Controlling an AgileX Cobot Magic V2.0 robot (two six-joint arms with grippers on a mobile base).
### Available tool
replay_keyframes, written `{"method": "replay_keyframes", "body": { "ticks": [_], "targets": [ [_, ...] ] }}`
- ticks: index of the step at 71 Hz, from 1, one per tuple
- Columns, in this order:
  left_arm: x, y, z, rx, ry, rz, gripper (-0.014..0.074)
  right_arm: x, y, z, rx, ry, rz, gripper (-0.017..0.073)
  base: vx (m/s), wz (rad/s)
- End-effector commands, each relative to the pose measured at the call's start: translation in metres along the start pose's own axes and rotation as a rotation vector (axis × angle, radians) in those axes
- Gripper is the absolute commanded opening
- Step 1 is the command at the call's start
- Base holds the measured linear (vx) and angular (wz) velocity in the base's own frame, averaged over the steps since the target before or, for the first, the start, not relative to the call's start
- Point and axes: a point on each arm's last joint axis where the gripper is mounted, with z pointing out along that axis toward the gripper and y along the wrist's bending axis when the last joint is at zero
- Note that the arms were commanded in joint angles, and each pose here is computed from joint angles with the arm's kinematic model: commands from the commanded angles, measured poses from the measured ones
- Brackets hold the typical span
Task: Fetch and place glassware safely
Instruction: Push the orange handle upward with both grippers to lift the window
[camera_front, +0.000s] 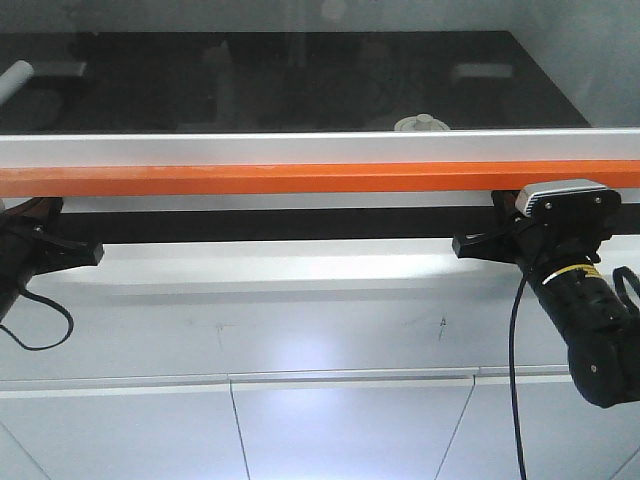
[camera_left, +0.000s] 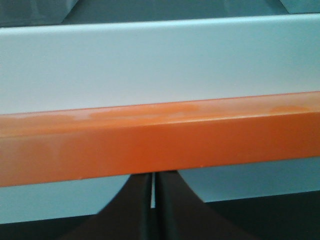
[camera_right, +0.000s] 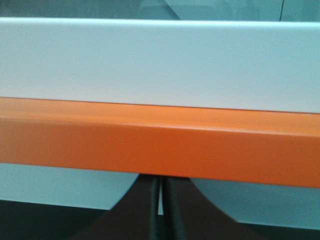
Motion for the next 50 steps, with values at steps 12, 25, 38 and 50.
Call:
{"method": "replay_keyframes", "body": {
  "ticks": [12, 25, 38, 50],
  "targets": [
    [-0.072, 0.0, -0.007, -0.002, -0.431, 0.003, -0.0001, -0.068, -0.001, 0.015, -0.005, -0.373, -0.018, -0.0001, -0.01, -0.04],
    [-0.09, 0.0, -0.001, 0.004, -0.45, 0.015, -0.0001, -0.084, -0.002, 0.014, -0.006, -0.4, -0.02, -0.0001, 0.0, -0.01],
    [-0.108, 0.0, 0.004, 0.019, -0.471, 0.036, -0.0001, -0.096, -0.002, 0.009, -0.003, -0.422, -0.02, -0.0001, 0.0, 0.0],
    [-0.12, -0.001, 0.004, 0.03, -0.492, 0.051, -0.0001, -0.107, -0.003, 0.003, 0.005, -0.447, -0.024, -0.0001, -0.01, 0.02]
  ]
}}
